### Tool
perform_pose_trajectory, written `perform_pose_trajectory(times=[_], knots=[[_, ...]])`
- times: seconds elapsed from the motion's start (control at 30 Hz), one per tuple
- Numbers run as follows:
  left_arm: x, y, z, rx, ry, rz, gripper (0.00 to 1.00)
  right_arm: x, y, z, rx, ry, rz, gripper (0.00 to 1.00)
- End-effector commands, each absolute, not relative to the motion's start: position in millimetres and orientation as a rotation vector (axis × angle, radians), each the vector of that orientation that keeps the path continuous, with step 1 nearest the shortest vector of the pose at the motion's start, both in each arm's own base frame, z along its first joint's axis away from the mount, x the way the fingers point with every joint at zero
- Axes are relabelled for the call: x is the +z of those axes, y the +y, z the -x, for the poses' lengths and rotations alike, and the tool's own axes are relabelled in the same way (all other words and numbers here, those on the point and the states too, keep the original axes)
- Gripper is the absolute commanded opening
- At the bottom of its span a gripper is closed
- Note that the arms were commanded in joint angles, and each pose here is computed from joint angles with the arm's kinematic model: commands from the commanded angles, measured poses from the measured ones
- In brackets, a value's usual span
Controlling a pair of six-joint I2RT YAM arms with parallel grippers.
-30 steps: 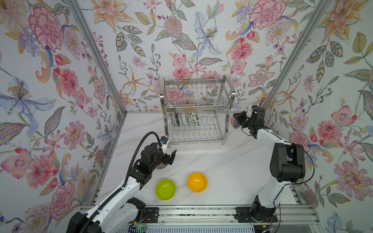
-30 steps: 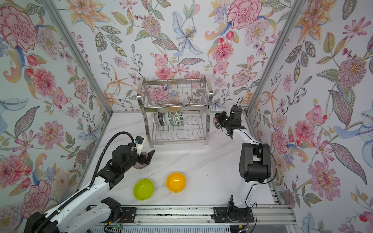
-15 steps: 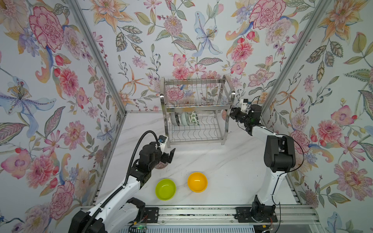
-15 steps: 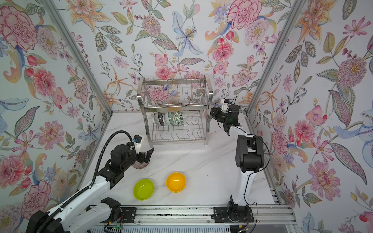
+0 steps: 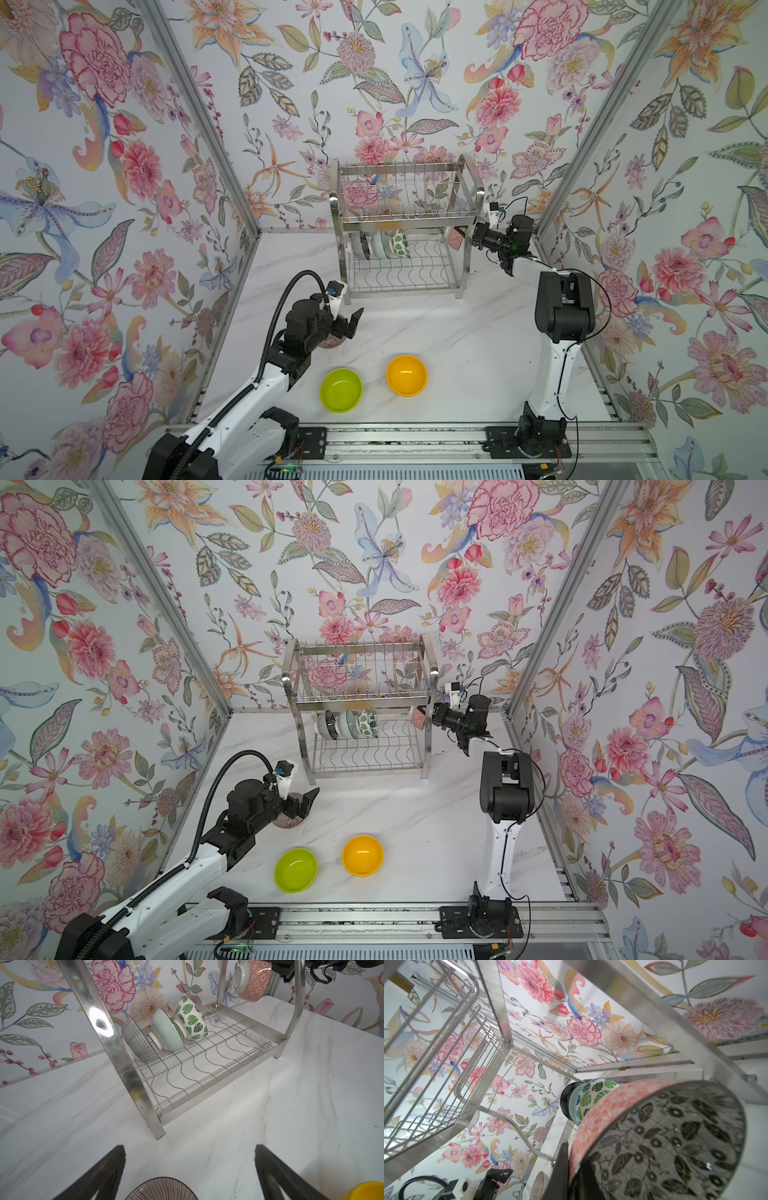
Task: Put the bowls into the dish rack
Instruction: 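Lower the pink bowl upright beside the leaf-print bowl with the right gripper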
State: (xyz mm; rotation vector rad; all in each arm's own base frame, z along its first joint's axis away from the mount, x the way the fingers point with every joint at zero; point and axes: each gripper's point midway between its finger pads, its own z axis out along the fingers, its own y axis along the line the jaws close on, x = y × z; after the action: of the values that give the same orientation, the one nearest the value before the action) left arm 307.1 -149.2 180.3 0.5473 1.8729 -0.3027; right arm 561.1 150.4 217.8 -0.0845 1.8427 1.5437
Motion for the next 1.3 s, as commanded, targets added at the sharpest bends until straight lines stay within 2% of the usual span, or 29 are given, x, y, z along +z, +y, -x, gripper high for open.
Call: perform_pose_trajectory(times=[0.0,1.27], knots=[[186,-150,-308,-0.314,1.849,-0.553,0.99,243,157,-557,1.58,1.742,0.237,0.0],[196,-155,-303,-0.343,1.861,-0.587,0.99,210,195,-566,1.672,1.806,0.461,0.0]])
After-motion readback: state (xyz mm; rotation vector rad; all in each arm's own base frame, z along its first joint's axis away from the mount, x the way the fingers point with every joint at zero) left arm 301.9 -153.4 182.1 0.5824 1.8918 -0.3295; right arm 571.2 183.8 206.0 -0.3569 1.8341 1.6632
